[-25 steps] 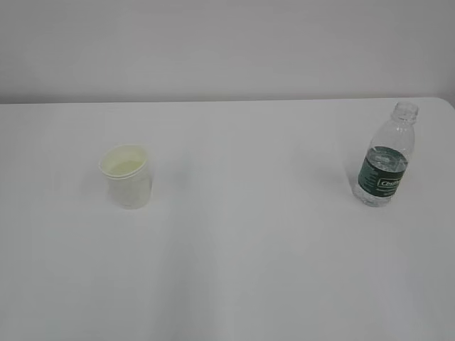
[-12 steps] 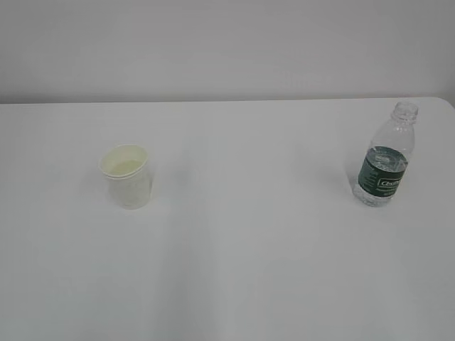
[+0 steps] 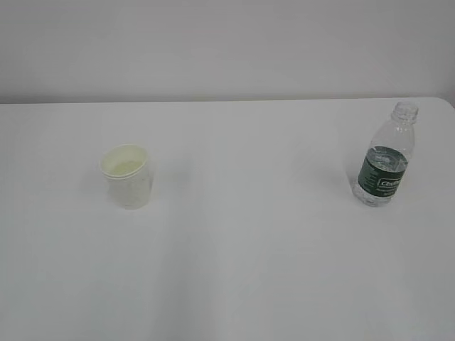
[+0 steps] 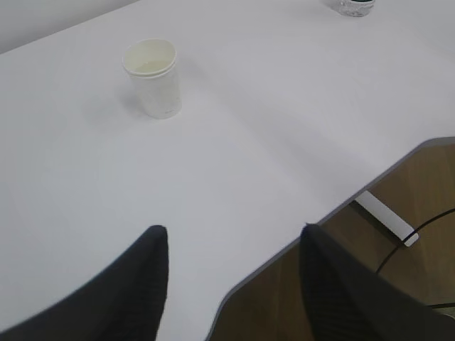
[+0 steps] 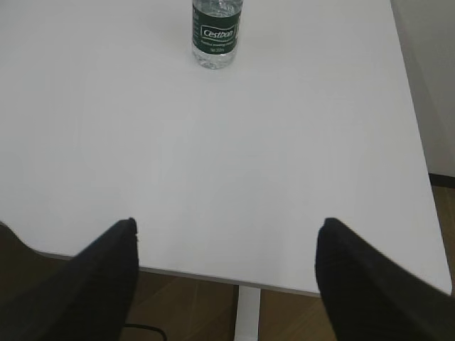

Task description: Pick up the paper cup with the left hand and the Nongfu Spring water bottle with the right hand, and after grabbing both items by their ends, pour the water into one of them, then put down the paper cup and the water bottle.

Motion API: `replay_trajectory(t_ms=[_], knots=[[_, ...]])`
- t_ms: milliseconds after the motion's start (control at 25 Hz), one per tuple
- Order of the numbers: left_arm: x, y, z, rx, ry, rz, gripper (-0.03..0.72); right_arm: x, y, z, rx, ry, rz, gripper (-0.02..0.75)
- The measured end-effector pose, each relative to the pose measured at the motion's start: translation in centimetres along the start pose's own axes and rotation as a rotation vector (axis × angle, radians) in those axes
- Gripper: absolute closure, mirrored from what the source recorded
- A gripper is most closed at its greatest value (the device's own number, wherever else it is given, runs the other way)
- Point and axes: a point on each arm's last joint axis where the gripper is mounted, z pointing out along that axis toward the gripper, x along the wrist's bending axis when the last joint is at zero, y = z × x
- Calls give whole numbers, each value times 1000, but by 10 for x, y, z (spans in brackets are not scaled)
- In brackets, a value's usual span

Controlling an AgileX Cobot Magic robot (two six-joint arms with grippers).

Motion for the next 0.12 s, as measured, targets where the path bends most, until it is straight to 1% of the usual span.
replay_trajectory(t_ms=[120], knots=[[0, 0, 0, 0, 0, 0, 275, 0, 0, 0, 0, 0, 0, 148]])
